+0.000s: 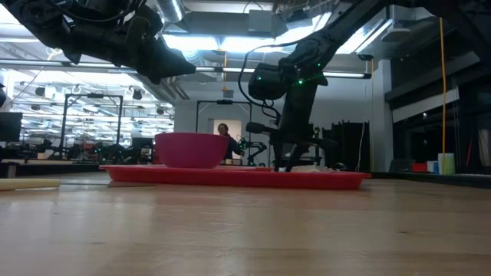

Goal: Set up tray
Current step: Put the blue spoon on the light brown napkin

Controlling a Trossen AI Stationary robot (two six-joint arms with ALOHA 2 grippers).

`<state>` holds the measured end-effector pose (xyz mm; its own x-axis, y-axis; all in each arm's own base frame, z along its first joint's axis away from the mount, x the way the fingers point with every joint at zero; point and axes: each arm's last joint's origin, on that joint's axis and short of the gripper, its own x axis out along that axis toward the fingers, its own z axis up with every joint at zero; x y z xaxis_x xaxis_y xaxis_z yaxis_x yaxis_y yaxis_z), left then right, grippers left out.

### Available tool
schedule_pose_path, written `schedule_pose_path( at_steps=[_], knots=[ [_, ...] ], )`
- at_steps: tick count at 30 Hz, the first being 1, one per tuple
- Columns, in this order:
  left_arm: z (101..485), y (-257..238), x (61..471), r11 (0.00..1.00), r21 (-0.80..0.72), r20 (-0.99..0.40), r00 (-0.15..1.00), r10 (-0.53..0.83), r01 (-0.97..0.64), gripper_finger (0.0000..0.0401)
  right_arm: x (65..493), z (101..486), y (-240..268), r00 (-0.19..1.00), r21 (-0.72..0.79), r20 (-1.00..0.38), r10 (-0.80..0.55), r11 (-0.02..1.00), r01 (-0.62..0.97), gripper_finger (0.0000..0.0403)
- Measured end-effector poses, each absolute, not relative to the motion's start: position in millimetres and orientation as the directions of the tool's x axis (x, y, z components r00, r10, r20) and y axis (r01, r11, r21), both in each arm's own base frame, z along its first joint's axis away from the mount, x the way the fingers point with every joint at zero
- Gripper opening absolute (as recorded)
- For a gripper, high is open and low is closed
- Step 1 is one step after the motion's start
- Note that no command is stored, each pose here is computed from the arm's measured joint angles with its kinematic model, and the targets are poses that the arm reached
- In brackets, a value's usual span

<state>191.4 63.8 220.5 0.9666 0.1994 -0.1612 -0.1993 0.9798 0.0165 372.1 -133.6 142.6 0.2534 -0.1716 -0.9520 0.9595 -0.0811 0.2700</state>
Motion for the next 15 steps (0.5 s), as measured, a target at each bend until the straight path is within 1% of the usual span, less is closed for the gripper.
schedule_pose_path(
  at_steps=[4,11,15],
  knots=[
    [220.5,63.8,191.4,0.980,0.017,-0.161,0.967,0.199,-0.199,0.0007,372.2,142.6,-133.4,0.253,0.266,-0.952,-0.171,-0.058,0.962,0.0062],
    [220.5,63.8,191.4,0.980,0.017,-0.161,0.967,0.199,-0.199,0.0004,372.6,142.5,-132.8,0.264,0.272,-0.953,-0.150,-0.034,0.962,0.0128],
    [220.5,63.8,191.4,0.980,0.017,-0.161,0.967,0.199,-0.199,0.0004,372.9,142.6,-132.7,0.270,0.277,-0.952,-0.142,-0.032,0.960,0.0139]
  ],
)
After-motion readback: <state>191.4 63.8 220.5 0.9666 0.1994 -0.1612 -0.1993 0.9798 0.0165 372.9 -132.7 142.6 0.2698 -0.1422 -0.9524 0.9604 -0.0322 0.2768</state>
